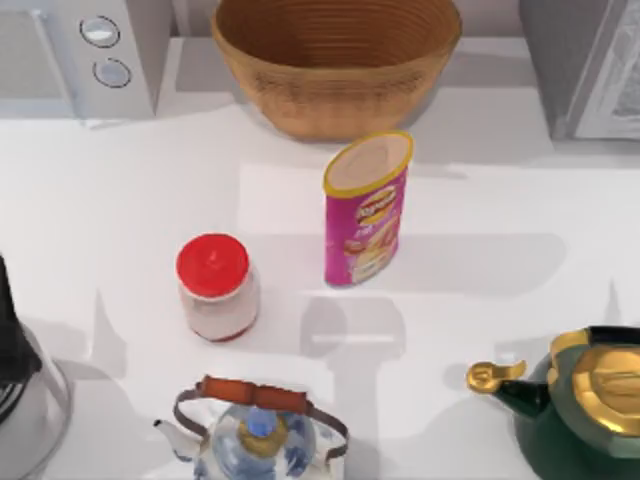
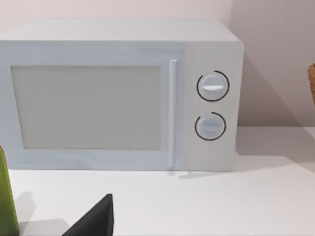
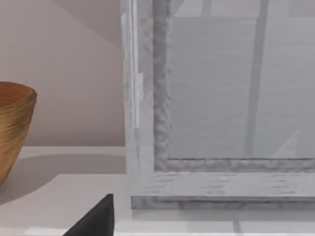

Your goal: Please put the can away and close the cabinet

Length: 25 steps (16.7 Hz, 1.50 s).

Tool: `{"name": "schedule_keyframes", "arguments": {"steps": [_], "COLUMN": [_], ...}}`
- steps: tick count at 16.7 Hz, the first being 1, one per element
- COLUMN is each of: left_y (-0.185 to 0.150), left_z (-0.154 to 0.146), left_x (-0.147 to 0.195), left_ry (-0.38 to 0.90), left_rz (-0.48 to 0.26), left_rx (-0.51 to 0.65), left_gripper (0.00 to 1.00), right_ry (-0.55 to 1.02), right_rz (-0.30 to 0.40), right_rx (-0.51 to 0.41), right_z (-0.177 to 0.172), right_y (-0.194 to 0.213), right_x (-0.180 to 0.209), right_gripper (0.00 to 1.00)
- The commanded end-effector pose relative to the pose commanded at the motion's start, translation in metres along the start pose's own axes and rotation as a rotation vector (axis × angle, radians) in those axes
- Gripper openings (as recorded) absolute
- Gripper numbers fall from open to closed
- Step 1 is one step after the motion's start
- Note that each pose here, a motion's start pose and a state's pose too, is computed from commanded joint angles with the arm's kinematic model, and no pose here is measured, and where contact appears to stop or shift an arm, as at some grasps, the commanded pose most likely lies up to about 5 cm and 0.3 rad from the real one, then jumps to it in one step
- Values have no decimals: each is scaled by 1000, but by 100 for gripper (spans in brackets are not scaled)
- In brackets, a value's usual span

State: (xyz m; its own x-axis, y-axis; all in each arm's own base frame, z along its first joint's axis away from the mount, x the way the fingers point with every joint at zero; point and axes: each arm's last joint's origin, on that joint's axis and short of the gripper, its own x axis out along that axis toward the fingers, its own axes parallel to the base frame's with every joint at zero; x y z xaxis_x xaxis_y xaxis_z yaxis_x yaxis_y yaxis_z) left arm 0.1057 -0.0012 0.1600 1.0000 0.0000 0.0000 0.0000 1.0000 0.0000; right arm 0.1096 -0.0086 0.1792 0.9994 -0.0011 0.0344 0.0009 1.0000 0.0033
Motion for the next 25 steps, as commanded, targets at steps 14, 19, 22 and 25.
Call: {"name": "schedule_keyframes", "arguments": {"steps": [14, 19, 22, 25], "left_y": [0, 0, 0, 0], "left_z": [0, 0, 0, 0], "left_x": [0, 0, 0, 0], "left_ry": [0, 0, 0, 0], "left_rz": [0, 0, 0, 0], "left_rx": [0, 0, 0, 0], "left_gripper": [100, 100, 100, 100], "right_ry": [7, 26, 33, 33], "right_rz": [35, 11, 2, 2], "right_rx": [-23, -11, -3, -3], "right_z": [14, -13, -18, -18], "right_y": [-144, -186, -193, -193], "right_x": [55, 45, 43, 43], "right_gripper": [100, 100, 100, 100]}}
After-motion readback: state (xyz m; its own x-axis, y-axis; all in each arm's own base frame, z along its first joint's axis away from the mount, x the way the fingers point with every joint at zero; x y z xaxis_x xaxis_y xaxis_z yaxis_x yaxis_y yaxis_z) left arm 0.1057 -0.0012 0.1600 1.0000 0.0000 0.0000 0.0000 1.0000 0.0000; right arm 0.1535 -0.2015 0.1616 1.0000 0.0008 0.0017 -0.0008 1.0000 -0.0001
